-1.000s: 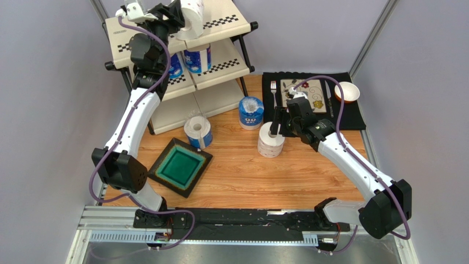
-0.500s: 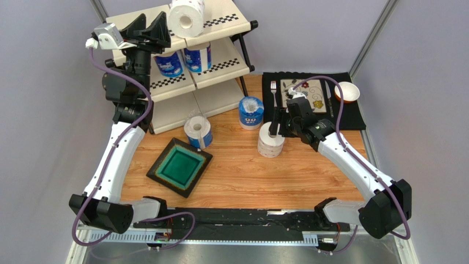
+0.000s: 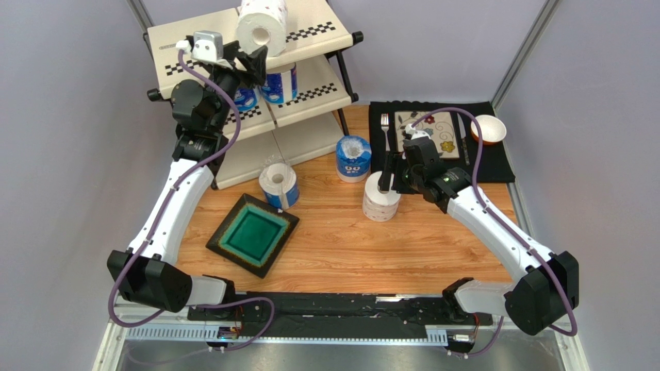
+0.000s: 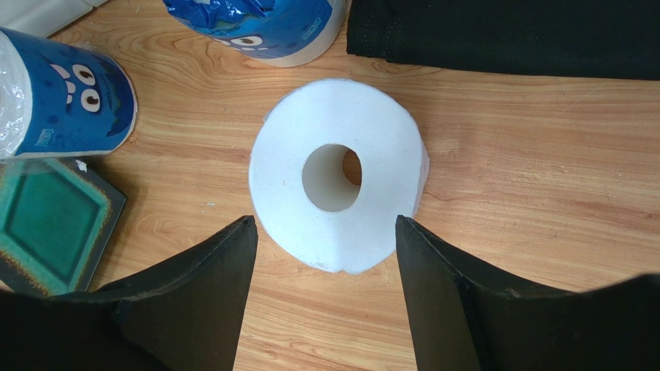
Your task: Place and organize the paper towels onto the shelf
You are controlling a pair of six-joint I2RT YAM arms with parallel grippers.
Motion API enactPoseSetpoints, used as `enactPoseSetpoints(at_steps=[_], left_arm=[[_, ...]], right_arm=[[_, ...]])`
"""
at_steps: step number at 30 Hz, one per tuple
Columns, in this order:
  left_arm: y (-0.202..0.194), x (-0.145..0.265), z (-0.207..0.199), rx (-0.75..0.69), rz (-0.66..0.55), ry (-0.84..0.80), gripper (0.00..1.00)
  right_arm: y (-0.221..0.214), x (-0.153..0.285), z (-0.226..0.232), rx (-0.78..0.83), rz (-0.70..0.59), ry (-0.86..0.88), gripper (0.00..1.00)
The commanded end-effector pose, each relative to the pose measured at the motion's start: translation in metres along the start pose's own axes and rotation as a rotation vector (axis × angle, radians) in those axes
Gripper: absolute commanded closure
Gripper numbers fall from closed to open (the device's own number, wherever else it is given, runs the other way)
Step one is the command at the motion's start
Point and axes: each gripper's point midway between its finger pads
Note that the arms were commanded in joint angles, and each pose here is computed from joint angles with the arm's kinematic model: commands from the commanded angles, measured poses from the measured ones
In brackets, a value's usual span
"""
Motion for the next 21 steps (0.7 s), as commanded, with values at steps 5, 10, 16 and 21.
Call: enactPoseSetpoints(at_steps=[5,10,16,21], left_arm=[[0.006,0.002,0.003,-0.065,-0.040,-0.001,0.24],[0.005,-0.004,0.008,-0.064,-0.059,0.017,0.25],[0.006,-0.011,0.013,-0.071,-0.080,0.038,0.26],[0.001,-0.022,0.018,-0.084,-0.082,0.051,0.26]], right_arm=[[0.010,-0.001,0.002,0.005,-0.035,0.013,0.31],[0.009,-0.002,0.003,0.006,-0.034,0.013,0.31],[0.009,-0.002,0.002,0.004,-0.031,0.013,0.31],[0.010,-0.003,0.002,0.004,-0.031,0.012,0.31]])
Point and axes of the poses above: each gripper's point midway between its finger pads, its own x axis back along the fingers, its own z axis along the line the jaws close on, y = z × x, and after that the axes turned 6 degrees about x, right-handed
